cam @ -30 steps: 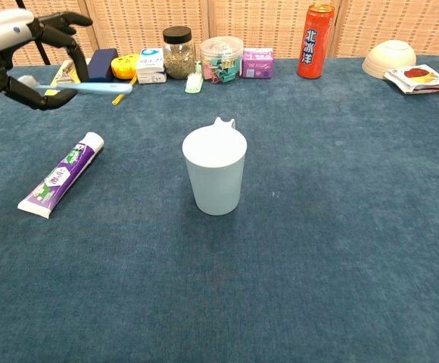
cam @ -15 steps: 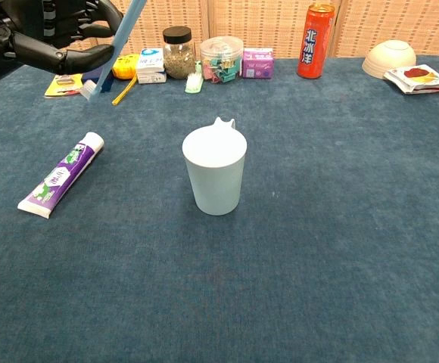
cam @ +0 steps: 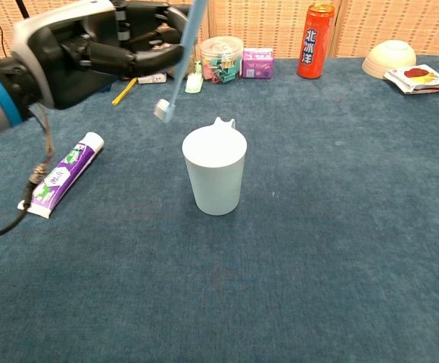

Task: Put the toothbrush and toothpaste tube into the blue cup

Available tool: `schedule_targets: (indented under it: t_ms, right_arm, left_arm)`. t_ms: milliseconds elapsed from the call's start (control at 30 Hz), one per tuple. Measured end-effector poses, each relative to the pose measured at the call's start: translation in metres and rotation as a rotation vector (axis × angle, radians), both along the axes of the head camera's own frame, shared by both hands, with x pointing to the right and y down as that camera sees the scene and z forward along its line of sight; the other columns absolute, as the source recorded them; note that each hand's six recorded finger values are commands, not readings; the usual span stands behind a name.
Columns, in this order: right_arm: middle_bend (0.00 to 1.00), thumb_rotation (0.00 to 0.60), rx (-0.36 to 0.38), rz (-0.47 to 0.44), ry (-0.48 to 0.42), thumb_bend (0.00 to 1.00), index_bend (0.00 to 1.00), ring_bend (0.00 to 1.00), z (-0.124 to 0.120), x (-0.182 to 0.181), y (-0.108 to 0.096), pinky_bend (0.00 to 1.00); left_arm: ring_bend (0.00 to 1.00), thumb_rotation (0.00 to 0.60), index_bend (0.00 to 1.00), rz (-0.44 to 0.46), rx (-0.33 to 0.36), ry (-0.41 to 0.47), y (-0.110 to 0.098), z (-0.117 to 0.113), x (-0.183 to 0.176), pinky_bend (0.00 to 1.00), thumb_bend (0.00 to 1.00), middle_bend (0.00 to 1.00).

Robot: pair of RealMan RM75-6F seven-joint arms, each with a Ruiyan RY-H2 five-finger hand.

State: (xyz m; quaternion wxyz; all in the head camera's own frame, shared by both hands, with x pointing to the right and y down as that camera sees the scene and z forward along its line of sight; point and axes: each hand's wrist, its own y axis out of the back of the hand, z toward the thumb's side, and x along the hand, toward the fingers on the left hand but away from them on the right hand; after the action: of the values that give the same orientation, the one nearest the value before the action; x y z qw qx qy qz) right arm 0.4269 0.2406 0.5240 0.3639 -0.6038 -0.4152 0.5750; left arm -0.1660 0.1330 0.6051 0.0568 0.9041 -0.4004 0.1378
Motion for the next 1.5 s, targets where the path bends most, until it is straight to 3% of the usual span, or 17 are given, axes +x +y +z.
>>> schedule_targets:
  t_ms: [433, 833, 1033, 1133, 1200, 1267, 1500]
  right_arm:
    - [0.0, 0.6, -0.009, 0.007, -0.002, 0.0, 0.0, 0.0, 0.003, 0.004, -0.002, 0.0]
    - [0.0, 0.6, -0.01, 0.023, -0.022, 0.0, 0.0, 0.0, 0.001, 0.007, -0.003, 0.0]
    - [0.0, 0.6, -0.009, 0.022, -0.025, 0.0, 0.0, 0.0, 0.0, 0.007, -0.003, 0.0]
    - [0.0, 0.6, -0.008, 0.024, -0.026, 0.0, 0.0, 0.0, 0.0, 0.008, -0.004, 0.0]
    - [0.0, 0.6, -0.008, 0.024, -0.026, 0.0, 0.0, 0.0, 0.0, 0.008, -0.004, 0.0]
    - [0.0, 0.6, -0.009, 0.024, -0.028, 0.0, 0.0, 0.0, 0.0, 0.008, -0.004, 0.0]
    - [0.0, 0.6, -0.01, 0.02, -0.028, 0.0, 0.0, 0.0, 0.0, 0.006, -0.003, 0.0]
  left_arm:
    - [0.0, 0.6, 0.56, -0.003, -0.052, -0.036, 0.001, 0.023, 0.024, 0.0, 0.43, 0.0]
    - [0.0, 0.6, 0.56, -0.004, -0.092, 0.004, 0.006, 0.03, 0.05, 0.0, 0.43, 0.0]
    - [0.0, 0.6, 0.5, -0.007, -0.102, -0.013, 0.009, 0.038, 0.056, 0.0, 0.43, 0.0]
    - [0.0, 0.6, 0.38, -0.005, -0.101, -0.018, 0.01, 0.04, 0.059, 0.0, 0.43, 0.0]
    - [0.0, 0.6, 0.18, -0.01, -0.091, -0.016, 0.01, 0.04, 0.059, 0.0, 0.43, 0.0]
    - [0.0, 0.6, 0.04, -0.008, -0.069, -0.024, 0.01, 0.039, 0.058, 0.0, 0.43, 0.0]
    - [0.0, 0.6, 0.0, -0.037, 0.012, -0.033, 0.01, 0.031, 0.05, 0.0, 0.43, 0.0]
